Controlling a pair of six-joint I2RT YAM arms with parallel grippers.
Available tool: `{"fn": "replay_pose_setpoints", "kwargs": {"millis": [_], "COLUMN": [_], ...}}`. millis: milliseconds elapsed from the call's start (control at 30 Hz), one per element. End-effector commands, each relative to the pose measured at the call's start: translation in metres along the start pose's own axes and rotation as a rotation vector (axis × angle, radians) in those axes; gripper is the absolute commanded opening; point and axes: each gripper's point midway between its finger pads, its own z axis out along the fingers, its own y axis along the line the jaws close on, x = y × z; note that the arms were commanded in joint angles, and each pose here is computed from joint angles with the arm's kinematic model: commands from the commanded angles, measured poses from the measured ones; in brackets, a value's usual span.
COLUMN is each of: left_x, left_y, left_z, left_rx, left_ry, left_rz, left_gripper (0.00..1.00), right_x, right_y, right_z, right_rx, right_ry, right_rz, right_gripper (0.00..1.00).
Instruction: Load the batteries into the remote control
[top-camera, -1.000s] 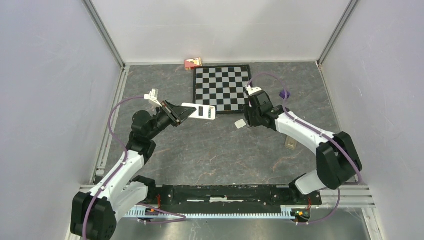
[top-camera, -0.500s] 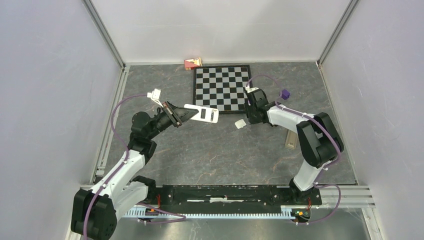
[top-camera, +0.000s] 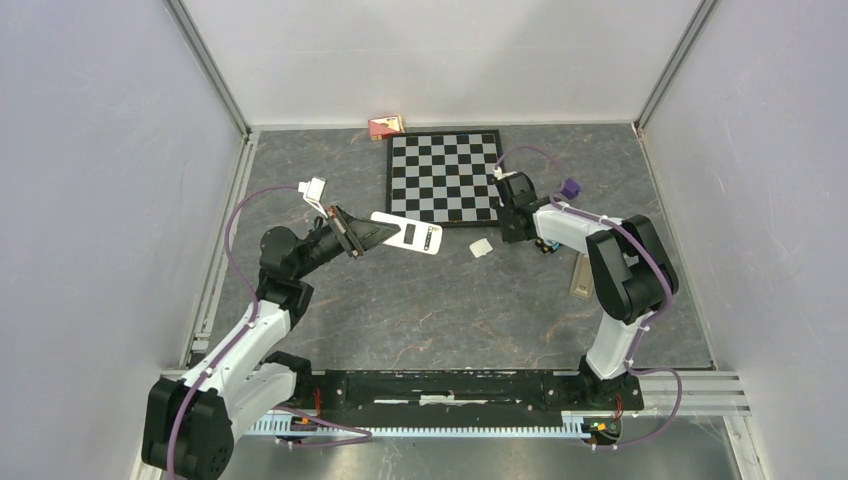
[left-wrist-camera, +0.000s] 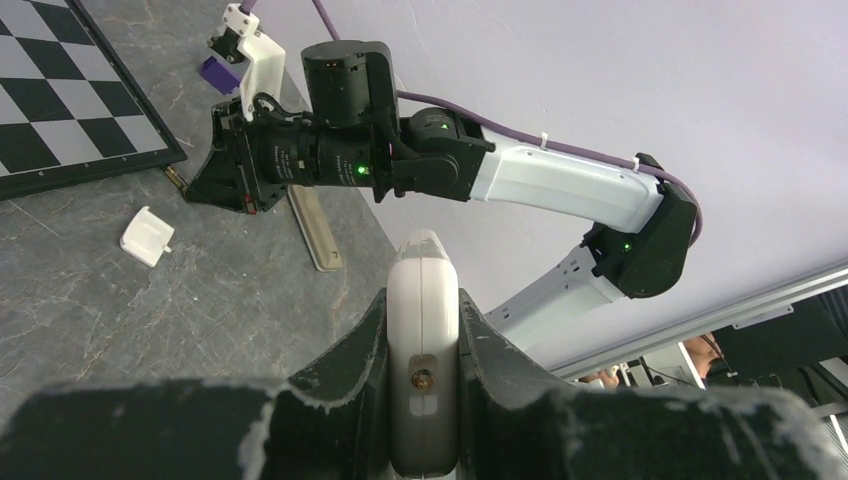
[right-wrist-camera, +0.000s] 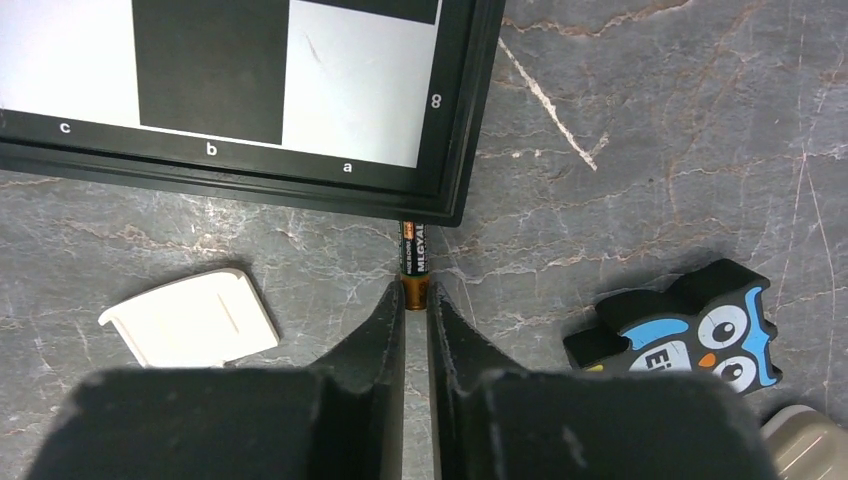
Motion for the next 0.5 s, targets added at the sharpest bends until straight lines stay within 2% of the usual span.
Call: {"fn": "replay_pose_setpoints", "kwargs": {"millis": [0, 100, 267, 467], "left_x": [-0.008, -0.008, -0.005, 0.003], "left_y": [-0.019, -0.006, 0.038, 0.084], "left_z": [0.002, 0.003, 0.002, 0.003], "left_rx": [0.062, 0.003, -0.185, -0.313], "left_ry": [-0.003, -0.003, -0.021, -0.053], "left_rz": [0.044, 0.03, -0.044, -0.161], "left_gripper": [0.02, 0.02, 0.02, 0.02], "right_x": [0.0, -0.001, 0.001, 0.017], "right_y": [-0.007, -0.006, 0.004, 0.048], "right_z": [0.004, -0.004, -0.028, -0.078], "right_rx": [0.018, 0.005, -0.076, -0.36], "right_ry": [0.005, -0.005, -0.023, -0.039], "right_rz": [-0.013, -0.008, 0.027, 0.172], "right_gripper": [0.08, 0.0, 0.0, 0.0]}}
